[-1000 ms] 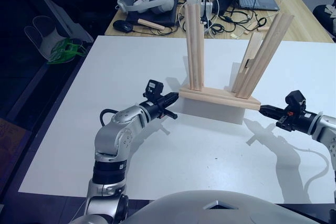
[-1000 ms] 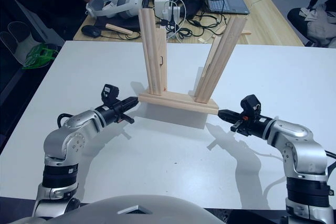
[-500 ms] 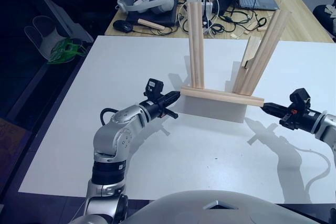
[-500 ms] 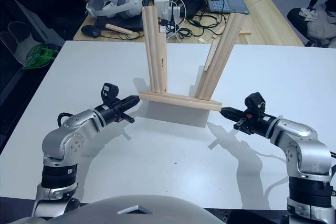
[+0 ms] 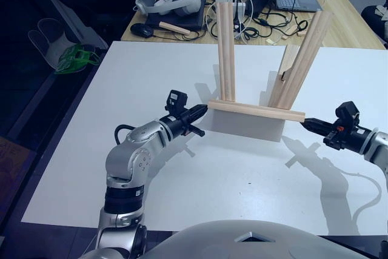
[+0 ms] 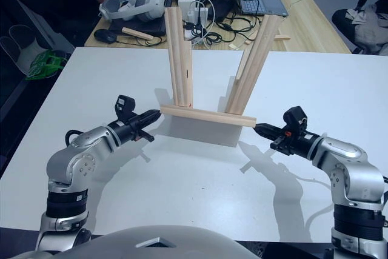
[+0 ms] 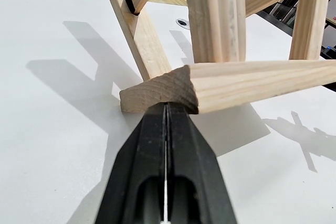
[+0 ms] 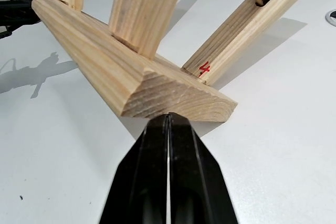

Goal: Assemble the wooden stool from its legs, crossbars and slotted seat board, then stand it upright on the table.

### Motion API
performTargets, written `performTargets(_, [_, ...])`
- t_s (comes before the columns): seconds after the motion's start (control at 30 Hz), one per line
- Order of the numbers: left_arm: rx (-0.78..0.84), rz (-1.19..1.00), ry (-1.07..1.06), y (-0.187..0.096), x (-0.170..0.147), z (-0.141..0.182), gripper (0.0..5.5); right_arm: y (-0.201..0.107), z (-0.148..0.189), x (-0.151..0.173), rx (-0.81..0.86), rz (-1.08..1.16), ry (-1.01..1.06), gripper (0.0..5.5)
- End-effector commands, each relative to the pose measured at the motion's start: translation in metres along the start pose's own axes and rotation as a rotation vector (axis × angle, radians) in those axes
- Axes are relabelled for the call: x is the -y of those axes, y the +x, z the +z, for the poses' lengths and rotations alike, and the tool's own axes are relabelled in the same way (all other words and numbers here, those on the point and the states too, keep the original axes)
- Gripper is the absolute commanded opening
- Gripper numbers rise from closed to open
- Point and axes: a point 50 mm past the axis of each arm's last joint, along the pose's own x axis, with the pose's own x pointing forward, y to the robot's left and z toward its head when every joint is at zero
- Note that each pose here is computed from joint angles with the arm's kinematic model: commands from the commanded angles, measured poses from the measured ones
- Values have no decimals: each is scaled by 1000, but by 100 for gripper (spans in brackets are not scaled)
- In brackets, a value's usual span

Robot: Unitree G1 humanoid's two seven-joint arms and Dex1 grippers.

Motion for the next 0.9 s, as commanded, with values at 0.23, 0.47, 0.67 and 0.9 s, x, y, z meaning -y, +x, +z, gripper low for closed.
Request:
performTargets(0.23, [66,-421,-47,13,55,12,3,25,27,-35,165,286,-22,0])
performTargets(0.47, [70,-434,-48,12,56,12,3,24,28,-36,172,290,-16,0])
performTargets(0.67, [66,-447,-46,9,57,12,3,23,27,-36,174,294,-8,0])
performTargets(0.9, [52,-428,-39,7,54,10,3,21,23,-34,163,274,-4,0])
